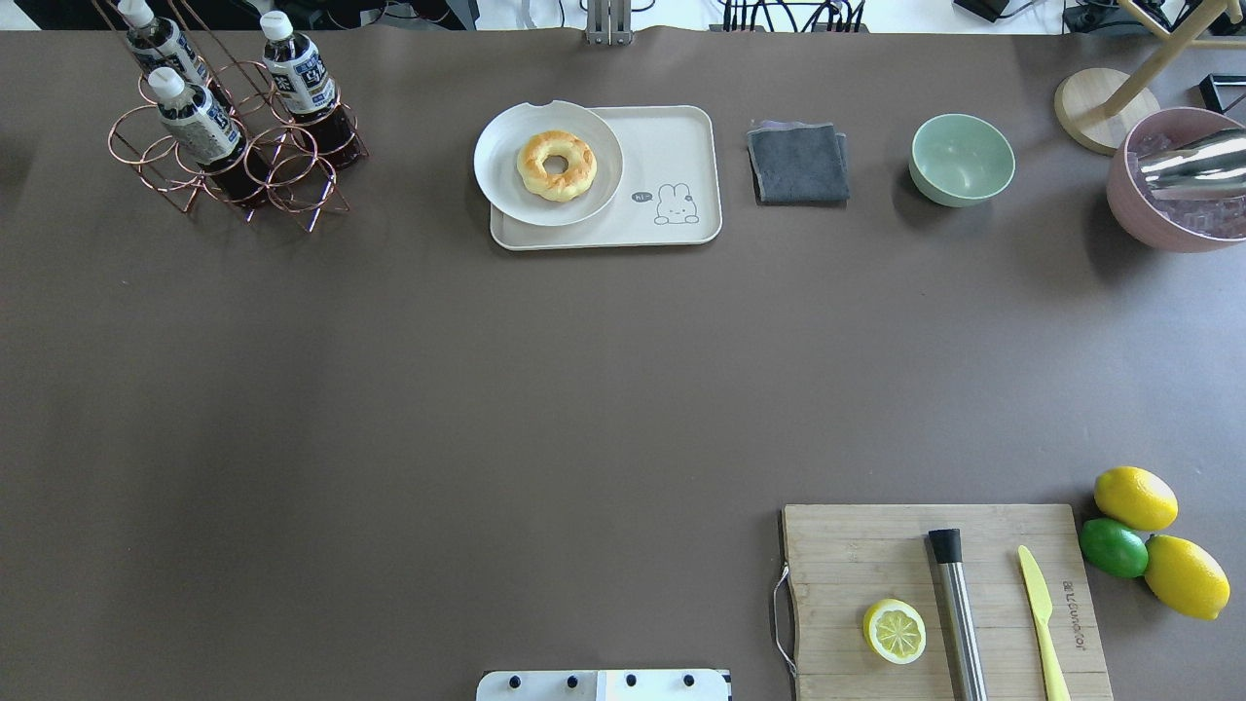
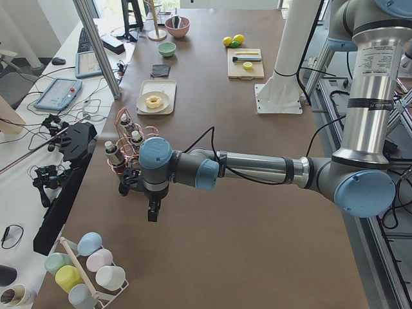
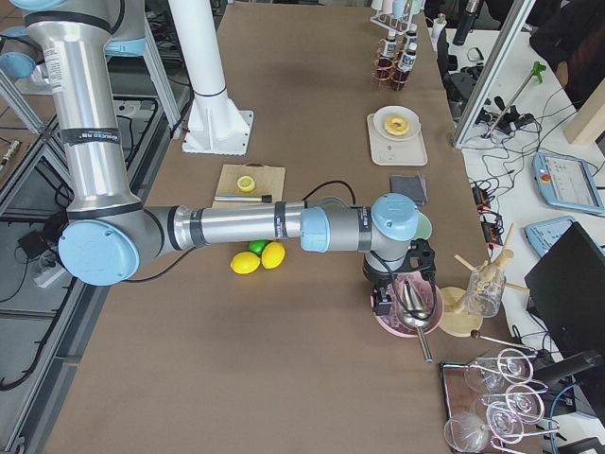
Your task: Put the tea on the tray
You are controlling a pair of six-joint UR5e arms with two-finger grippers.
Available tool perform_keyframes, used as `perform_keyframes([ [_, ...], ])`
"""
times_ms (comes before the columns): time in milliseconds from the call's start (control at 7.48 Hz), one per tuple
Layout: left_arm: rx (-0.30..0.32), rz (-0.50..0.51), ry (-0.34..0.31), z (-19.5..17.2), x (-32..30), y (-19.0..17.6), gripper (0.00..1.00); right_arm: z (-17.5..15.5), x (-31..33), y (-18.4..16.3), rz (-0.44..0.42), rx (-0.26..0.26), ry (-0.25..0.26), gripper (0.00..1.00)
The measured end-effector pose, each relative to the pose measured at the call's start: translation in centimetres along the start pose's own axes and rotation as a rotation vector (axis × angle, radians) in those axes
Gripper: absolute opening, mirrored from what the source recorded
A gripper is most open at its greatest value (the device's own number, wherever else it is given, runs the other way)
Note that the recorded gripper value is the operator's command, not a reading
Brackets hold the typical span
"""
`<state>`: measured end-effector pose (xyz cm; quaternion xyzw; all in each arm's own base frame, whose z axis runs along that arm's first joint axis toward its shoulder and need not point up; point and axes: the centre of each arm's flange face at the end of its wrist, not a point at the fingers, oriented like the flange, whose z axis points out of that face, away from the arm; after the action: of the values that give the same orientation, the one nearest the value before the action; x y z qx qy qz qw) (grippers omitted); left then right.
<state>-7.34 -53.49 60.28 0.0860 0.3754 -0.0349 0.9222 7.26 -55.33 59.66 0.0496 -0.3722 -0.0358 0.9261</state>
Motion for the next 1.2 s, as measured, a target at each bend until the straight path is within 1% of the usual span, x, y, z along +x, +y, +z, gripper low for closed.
perform_keyframes([
  [1202,0.003,-0.007,0.006,-0.18,0.58,-0.33,0.99,-0.09,0.32,0.17,0.007,0.001,0.000,1.00],
])
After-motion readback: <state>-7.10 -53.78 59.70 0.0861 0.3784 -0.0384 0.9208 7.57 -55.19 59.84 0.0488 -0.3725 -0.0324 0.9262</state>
